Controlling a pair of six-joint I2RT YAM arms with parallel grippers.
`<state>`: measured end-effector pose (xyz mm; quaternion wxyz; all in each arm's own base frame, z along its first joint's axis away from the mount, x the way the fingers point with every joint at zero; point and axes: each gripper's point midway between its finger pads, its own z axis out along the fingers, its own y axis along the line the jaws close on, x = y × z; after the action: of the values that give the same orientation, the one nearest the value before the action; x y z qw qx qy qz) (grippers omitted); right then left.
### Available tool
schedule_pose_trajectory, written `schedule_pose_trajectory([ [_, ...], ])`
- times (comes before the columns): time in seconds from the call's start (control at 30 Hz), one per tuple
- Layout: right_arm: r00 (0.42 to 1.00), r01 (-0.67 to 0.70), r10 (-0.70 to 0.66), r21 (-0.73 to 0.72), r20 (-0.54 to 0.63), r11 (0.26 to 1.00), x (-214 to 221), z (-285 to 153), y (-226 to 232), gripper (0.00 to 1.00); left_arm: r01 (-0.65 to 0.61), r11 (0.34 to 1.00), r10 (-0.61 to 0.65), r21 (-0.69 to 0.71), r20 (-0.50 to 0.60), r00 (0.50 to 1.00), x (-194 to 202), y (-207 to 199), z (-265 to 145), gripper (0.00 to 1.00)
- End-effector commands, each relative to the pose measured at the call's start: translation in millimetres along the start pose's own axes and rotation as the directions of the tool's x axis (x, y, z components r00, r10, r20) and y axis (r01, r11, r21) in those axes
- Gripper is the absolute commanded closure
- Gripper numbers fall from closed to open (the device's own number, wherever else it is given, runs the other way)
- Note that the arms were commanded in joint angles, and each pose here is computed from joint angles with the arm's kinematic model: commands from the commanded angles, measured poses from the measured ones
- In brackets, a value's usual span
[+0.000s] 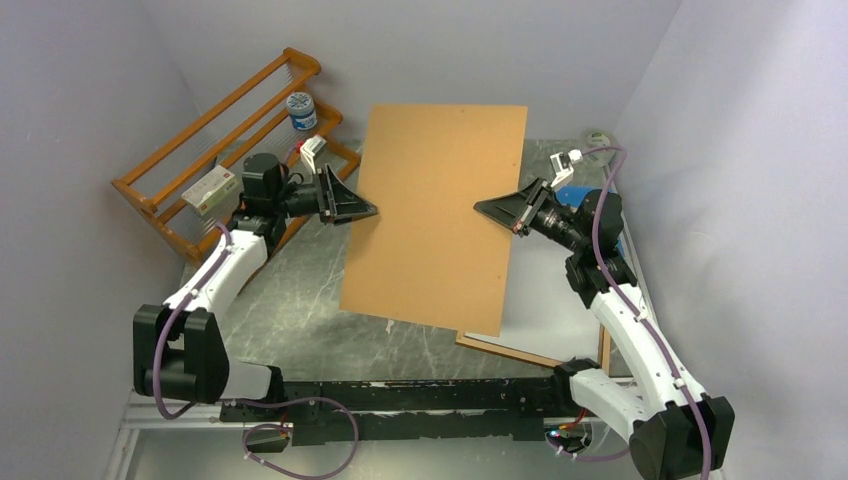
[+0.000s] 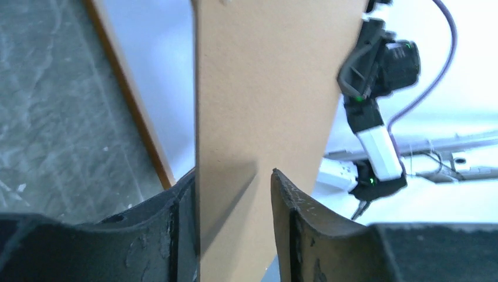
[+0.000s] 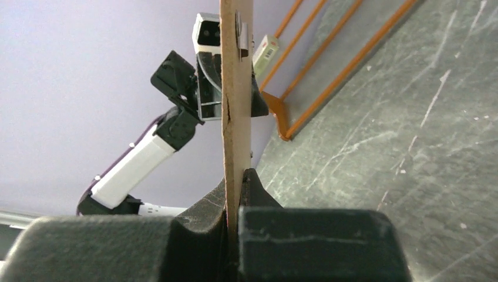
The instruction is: Put the photo into the frame
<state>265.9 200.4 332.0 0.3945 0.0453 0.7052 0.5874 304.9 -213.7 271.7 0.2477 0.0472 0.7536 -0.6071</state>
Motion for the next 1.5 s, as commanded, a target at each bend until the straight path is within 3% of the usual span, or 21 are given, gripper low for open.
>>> schedule_pose_trajectory([
  [0.0,0.997,0.065,-0.058,-0.160,0.047,0.985,-17.1,-6.1,43.7,1.00,-0.094,0.972,0.106,0.215,-0.045,0.993,8.0,-59.0,-19.5,0.54],
  [0.17,0.998,0.054,-0.048,-0.205,0.034,0.977,-16.4,-6.5,43.5,1.00,-0.144,0.945,0.157,0.293,-0.021,0.987,-0.2,-80.6,-36.9,0.68],
  [0.33,0.999,0.046,-0.045,-0.186,0.010,0.981,-14.6,-2.5,35.2,1.00,-0.166,0.923,0.182,0.347,-0.015,0.983,-5.6,-92.5,-41.8,0.96],
  [0.4,0.998,0.056,-0.054,-0.142,0.014,0.988,-15.9,-0.8,26.9,0.84,-0.213,0.905,0.222,0.368,0.018,0.975,-8.6,-97.1,-46.4,0.97],
  [0.43,0.997,0.074,-0.073,-0.117,0.016,0.990,-16.9,-0.2,22.9,0.68,-0.210,0.906,0.215,0.367,0.026,0.976,-11.5,-96.0,-48.0,0.97],
  [0.5,0.996,0.091,-0.091,-0.043,0.020,0.995,-19.4,1.3,10.5,0.49,-0.200,0.917,0.192,0.345,0.059,0.980,-20.0,-87.0,-50.8,0.98],
  [0.6,0.994,0.100,-0.104,0.109,0.033,0.989,-22.0,-0.3,-18.2,0.37,-0.202,0.939,0.174,0.278,0.122,0.977,-31.9,-72.3,-56.4,0.97],
  [0.73,0.993,0.065,-0.093,0.322,0.071,0.945,-24.4,-8.9,-63.8,0.29,-0.220,0.970,0.200,0.102,0.179,0.963,-40.6,-56.8,-58.6,0.98],
  [0.93,0.993,0.015,-0.076,0.547,0.090,0.837,-19.9,-23.1,-124.6,0.31,-0.235,0.948,0.277,-0.216,0.191,0.942,-42.9,-40.3,-74.6,0.98],
  [1.23,0.999,0.017,0.021,0.751,-0.040,0.660,24.1,-20.4,-210.2,0.42,-0.247,0.911,0.300,-0.331,0.117,0.947,-35.2,-26.7,-84.2,0.97],
  [1.47,0.989,0.082,0.059,0.839,-0.134,0.538,53.2,0.1,-247.5,0.53,-0.235,0.920,0.276,-0.313,0.092,0.957,-24.8,-20.4,-82.1,0.97],
])
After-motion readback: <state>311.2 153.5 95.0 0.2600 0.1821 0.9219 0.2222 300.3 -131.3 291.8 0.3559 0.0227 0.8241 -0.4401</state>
